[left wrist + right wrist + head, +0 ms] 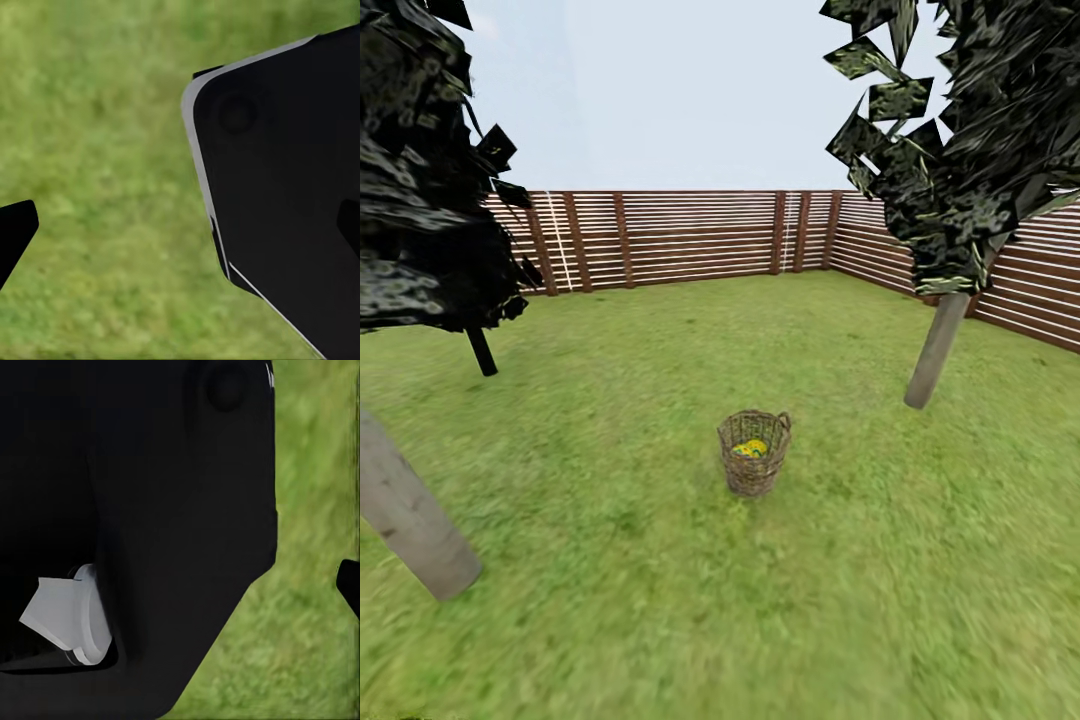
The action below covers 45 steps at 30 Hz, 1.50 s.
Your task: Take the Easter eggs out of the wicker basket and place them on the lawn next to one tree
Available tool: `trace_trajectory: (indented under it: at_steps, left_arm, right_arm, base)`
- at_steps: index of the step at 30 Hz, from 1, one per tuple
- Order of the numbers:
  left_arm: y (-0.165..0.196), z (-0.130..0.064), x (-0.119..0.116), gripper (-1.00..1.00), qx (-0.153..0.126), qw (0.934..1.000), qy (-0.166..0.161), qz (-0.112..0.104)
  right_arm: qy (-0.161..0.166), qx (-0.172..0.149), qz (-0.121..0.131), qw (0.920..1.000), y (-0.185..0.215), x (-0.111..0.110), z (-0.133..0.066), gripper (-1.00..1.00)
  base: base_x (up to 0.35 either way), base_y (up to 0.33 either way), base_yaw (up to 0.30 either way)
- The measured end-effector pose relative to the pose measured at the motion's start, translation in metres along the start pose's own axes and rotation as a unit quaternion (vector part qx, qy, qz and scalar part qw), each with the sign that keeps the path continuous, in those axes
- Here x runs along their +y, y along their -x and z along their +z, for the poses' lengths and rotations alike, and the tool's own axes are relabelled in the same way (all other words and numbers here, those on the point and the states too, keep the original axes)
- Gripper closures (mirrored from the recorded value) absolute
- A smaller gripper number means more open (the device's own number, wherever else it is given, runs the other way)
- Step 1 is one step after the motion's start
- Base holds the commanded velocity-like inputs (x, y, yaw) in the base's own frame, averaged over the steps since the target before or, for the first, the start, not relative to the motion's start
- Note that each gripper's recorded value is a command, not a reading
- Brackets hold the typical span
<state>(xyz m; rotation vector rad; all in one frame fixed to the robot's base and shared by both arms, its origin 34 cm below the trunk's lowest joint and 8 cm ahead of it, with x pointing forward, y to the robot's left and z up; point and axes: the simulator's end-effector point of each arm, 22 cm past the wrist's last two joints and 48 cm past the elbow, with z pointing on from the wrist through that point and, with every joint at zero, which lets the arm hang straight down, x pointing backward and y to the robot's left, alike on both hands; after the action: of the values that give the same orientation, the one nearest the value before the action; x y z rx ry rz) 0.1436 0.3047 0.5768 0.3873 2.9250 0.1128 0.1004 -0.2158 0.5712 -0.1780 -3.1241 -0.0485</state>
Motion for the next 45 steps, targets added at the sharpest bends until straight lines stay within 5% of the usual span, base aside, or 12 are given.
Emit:
trace_trajectory:
  at_steps: [45]
  left_arm:
    - [0.0005,0.0001,-0.0005,-1.0,-0.001,1.0,0.0,-0.001]
  right_arm:
    - [0.0,-0.001,0.001,1.0,0.0002,-0.0001,0.0,-1.0]
  base:
    - [0.264,-0.223,0.132]
